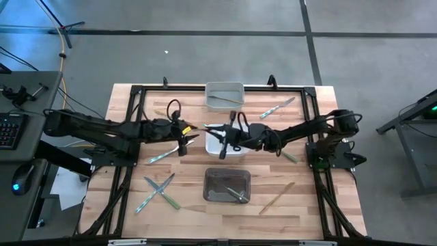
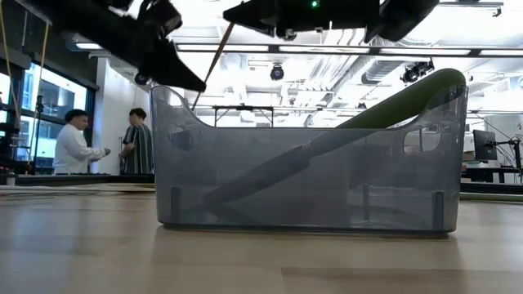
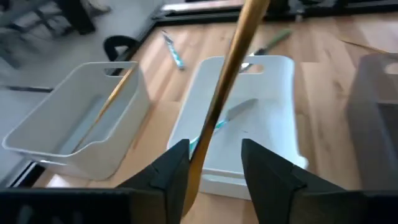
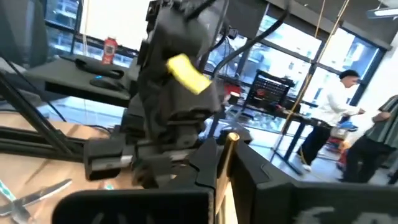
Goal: Sort silverware by color (type)
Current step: Put the gold table knife into the gray bin
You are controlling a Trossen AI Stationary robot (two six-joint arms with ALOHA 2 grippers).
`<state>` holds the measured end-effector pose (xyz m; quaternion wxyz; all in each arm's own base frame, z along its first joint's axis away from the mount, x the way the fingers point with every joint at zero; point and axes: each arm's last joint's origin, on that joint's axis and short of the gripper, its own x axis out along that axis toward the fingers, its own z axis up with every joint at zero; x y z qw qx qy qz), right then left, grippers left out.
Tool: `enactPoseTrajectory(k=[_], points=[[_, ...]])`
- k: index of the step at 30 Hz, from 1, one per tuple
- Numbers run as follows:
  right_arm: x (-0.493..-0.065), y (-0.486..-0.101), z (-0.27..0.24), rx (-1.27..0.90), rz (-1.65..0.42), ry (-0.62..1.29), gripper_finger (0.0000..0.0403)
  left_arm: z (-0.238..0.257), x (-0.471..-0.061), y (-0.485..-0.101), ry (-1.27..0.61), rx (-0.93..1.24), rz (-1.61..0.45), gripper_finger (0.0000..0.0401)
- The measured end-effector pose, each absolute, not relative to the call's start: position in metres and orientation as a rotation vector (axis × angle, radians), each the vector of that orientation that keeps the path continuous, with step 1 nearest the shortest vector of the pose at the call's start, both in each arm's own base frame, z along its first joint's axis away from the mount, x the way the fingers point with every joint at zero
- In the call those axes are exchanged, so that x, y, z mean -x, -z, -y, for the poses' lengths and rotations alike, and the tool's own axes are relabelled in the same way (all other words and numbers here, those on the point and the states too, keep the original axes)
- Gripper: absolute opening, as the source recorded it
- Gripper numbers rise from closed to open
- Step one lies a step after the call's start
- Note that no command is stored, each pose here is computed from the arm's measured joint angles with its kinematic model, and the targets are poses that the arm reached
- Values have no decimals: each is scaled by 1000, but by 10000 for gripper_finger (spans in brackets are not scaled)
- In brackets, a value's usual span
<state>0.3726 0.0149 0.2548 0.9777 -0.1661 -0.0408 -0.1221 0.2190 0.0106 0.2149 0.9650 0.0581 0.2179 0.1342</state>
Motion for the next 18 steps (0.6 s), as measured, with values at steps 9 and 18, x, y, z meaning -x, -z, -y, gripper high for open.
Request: enactPoseTrajectory(k=[9,18], points=[[-358,-274,28,305,25,495,1,-10,-200,-179,-280,-95,-326,150],[-355,-247,108,38,50,846,1,-10,-192,-168,-284,-74,-287,151]])
